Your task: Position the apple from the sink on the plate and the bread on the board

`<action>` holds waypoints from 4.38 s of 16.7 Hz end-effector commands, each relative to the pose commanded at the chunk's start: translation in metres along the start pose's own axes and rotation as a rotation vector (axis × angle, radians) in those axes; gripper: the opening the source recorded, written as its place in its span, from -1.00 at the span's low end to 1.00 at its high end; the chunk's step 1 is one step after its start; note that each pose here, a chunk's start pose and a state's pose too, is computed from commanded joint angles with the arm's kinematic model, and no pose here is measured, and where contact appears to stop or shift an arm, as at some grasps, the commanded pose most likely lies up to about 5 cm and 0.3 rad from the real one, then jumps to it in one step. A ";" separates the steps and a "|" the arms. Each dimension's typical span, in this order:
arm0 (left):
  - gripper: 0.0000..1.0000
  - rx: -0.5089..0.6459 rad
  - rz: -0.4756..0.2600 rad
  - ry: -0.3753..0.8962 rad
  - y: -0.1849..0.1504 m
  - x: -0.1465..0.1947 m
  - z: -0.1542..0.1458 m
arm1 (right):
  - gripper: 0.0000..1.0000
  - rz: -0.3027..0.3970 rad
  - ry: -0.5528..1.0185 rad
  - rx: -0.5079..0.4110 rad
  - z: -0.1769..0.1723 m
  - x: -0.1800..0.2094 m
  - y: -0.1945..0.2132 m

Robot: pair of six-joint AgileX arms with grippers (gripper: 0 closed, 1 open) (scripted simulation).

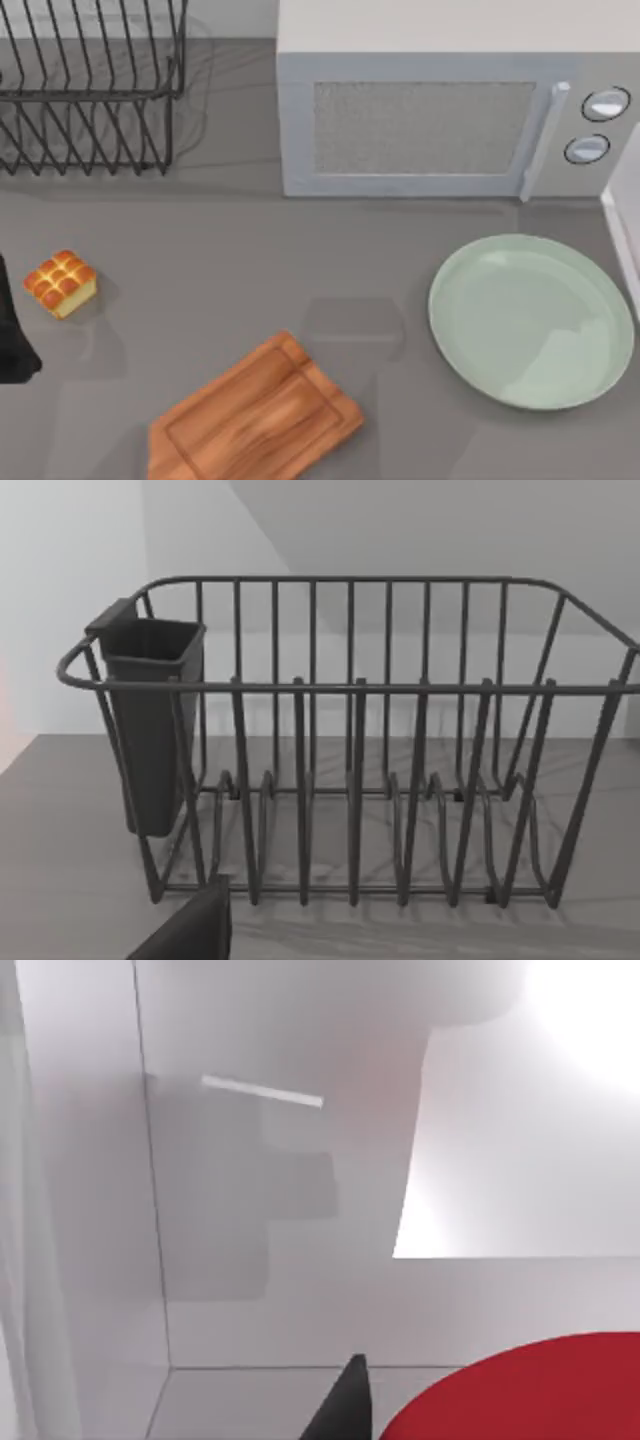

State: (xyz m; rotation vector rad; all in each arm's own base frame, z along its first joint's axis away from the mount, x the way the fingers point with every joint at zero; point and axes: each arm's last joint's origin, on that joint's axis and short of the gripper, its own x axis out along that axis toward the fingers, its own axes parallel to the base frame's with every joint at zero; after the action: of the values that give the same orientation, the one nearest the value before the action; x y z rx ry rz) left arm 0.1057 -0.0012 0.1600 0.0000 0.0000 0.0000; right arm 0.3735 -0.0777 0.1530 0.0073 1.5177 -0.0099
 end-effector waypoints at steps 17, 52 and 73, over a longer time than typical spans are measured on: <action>1.00 0.000 0.000 0.000 0.000 0.000 0.000 | -1.00 -0.015 0.099 -0.012 -0.053 -0.071 0.202; 1.00 0.000 0.000 0.000 0.000 0.000 0.000 | 1.00 0.036 -0.031 -0.002 -0.064 -0.093 0.200; 1.00 0.000 0.000 0.000 0.000 0.000 0.000 | 1.00 0.024 -1.486 -0.007 -0.267 -0.026 0.075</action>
State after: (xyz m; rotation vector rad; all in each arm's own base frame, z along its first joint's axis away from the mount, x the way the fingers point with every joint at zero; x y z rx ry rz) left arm 0.1057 -0.0012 0.1600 0.0000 0.0000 0.0000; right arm 0.1059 -0.0002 0.1643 0.0094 0.0318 0.0088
